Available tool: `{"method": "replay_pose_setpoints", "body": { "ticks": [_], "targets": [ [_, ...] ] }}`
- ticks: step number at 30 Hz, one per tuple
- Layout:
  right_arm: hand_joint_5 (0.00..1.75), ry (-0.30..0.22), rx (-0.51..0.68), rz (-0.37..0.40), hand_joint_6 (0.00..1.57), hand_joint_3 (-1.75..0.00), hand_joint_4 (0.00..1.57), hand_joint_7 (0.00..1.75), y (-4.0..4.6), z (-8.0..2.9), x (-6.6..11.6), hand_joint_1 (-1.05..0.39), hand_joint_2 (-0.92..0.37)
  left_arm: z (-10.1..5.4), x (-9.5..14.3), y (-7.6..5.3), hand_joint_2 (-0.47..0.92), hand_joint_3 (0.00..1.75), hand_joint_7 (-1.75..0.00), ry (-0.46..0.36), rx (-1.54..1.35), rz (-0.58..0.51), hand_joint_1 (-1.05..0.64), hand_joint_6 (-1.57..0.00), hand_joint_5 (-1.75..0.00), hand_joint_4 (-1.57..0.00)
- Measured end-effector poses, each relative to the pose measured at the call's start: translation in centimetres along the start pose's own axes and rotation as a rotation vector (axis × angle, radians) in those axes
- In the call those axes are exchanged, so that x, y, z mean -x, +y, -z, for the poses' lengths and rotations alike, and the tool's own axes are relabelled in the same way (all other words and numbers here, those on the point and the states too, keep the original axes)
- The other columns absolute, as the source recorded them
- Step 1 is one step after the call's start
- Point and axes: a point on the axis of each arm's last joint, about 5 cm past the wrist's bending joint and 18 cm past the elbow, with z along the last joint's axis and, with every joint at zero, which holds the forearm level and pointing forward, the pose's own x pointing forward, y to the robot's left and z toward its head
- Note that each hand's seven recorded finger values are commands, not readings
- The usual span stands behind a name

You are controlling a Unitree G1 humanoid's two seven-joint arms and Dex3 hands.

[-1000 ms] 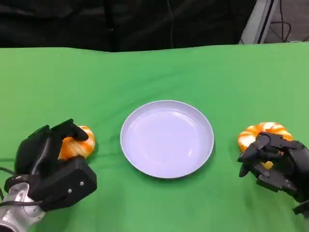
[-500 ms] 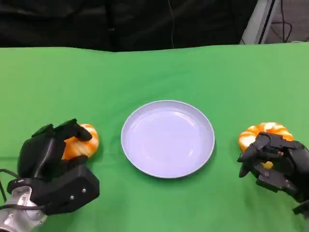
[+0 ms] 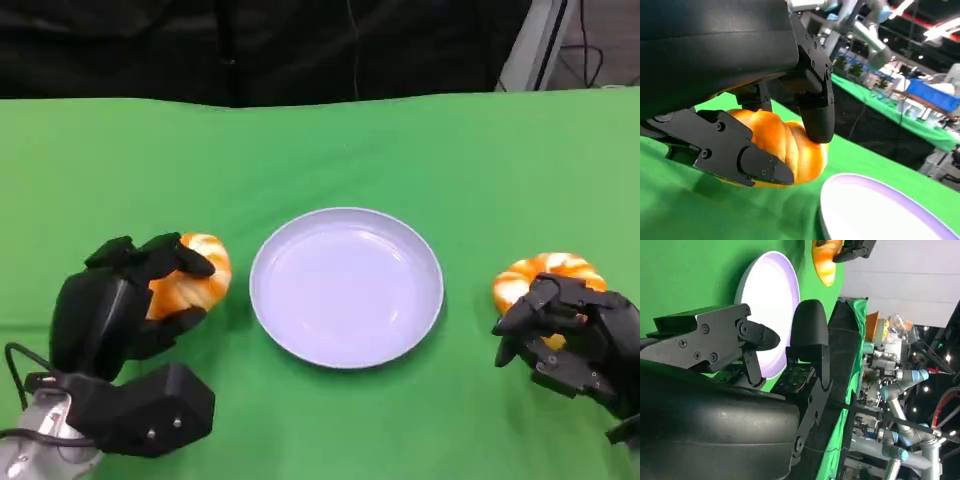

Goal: Grasp the bread from the table and place it into the plate.

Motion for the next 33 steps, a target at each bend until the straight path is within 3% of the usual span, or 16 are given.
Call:
{"method": "replay_pose_setpoints", "body": {
  "ticks": [23, 33],
  "targets": [
    [1.42, 0.007, 0.004, 0.008, 0.90, -0.58, 0.83, 1.01, 0.08, 0.1, 0.0, 0.07, -0.87, -2.0, -0.2, 1.4, 0.91, 0.36, -1.10, -0.138, 0.016, -0.099, -0.09, -0.77, -1.56, -0.66],
    [1.43, 0.009, 0.006, 0.001, 0.89, -0.60, 0.82, 1.01, 0.11, 0.1, 0.0, 0.07, -0.86, -2.6, -0.4, 1.6, 0.86, 0.47, -1.22, -0.192, 0.007, -0.104, -0.09, -0.74, -1.60, -0.67]
  ]
}}
